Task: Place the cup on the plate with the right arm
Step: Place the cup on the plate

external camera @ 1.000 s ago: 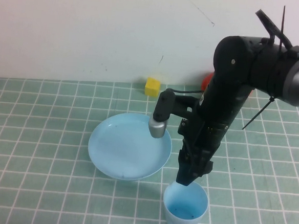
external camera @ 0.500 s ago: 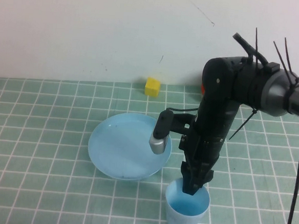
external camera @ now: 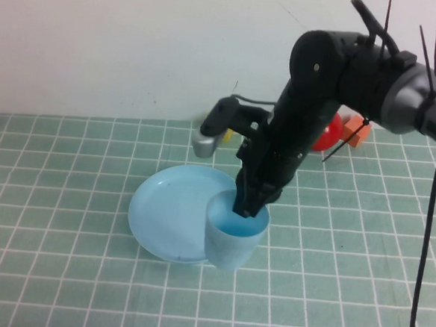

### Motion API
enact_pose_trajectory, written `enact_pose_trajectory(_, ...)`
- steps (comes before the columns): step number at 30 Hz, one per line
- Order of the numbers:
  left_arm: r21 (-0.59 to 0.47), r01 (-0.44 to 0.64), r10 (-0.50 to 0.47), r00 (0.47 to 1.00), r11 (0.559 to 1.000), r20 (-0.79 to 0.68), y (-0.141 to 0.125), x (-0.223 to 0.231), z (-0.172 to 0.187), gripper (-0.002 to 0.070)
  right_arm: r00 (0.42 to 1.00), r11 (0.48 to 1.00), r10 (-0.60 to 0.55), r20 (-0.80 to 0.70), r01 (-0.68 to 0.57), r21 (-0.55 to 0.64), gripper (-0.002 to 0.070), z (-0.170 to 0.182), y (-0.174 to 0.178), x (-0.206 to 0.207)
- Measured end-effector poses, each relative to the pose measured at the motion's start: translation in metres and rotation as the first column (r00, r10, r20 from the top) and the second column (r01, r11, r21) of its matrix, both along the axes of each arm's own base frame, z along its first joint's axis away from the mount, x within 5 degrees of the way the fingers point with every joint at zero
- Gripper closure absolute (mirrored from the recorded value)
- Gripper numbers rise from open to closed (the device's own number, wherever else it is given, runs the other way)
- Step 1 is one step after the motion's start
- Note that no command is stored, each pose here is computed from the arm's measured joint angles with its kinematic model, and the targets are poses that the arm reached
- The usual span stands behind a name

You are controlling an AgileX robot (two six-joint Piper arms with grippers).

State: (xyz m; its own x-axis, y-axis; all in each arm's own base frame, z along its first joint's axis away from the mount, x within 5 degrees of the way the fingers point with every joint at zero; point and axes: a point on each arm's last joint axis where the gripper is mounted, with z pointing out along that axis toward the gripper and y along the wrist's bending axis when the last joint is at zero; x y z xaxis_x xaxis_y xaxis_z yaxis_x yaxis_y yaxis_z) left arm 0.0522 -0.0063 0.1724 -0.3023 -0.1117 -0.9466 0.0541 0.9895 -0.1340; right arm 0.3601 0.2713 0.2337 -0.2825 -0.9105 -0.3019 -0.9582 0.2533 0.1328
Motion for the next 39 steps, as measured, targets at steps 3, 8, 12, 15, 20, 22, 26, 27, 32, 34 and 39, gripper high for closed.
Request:
enact_pose_trajectory(3,0.0,0.0,0.0,1.0,1.0,0.0,0.0,0.0,0.0,0.0678,0.998,0.999,-0.016,0.065,0.012,0.051,0.0657,0.018,0.013,0.007)
enact_pose_trajectory(8,0.0,0.0,0.0,1.0,1.0,0.0,0.0,0.0,0.0,0.0678,0.987,0.99,-0.097,0.132,0.083,0.112,0.0657,0.012,0.033,0.028)
enact_pose_trajectory(12,0.0,0.0,0.0,1.0,1.0,0.0,0.0,0.0,0.0,0.0678,0.983,0.99,-0.126,0.131,0.115,0.087,0.0657,-0.013,0.04,0.042)
enact_pose_trajectory(15,0.0,0.0,0.0,1.0,1.0,0.0,0.0,0.0,0.0,0.0678,0.982,0.991,-0.129,0.139,0.121,0.06,0.0657,-0.028,0.042,0.049)
enact_pose_trajectory(20,0.0,0.0,0.0,1.0,1.0,0.0,0.0,0.0,0.0,0.0678,0.976,0.991,-0.134,0.17,0.129,0.042,0.0658,-0.036,0.042,0.055)
enact_pose_trajectory(22,0.0,0.0,0.0,1.0,1.0,0.0,0.0,0.0,0.0,0.0678,0.974,0.99,-0.138,0.178,0.132,0.049,0.0658,-0.036,0.043,0.056)
enact_pose_trajectory(26,0.0,0.0,0.0,1.0,1.0,0.0,0.0,0.0,0.0,0.0678,0.972,0.989,-0.143,0.188,0.134,0.061,0.0657,-0.035,0.044,0.057)
enact_pose_trajectory(27,0.0,0.0,0.0,1.0,1.0,0.0,0.0,0.0,0.0,0.0678,0.971,0.989,-0.144,0.189,0.134,0.061,0.0657,-0.036,0.044,0.057)
enact_pose_trajectory(32,0.0,0.0,0.0,1.0,1.0,0.0,0.0,0.0,0.0,0.0678,0.974,0.987,-0.158,0.162,0.149,0.066,0.0592,-0.043,0.046,0.057)
enact_pose_trajectory(34,0.0,0.0,0.0,1.0,1.0,0.0,0.0,0.0,0.0,0.0678,0.975,0.984,-0.168,0.148,0.159,0.075,0.051,-0.045,0.047,0.057)
enact_pose_trajectory(39,0.0,0.0,0.0,1.0,1.0,0.0,0.0,0.0,0.0,0.0678,0.975,0.983,-0.17,0.143,0.158,0.091,0.0293,-0.035,0.049,0.057)
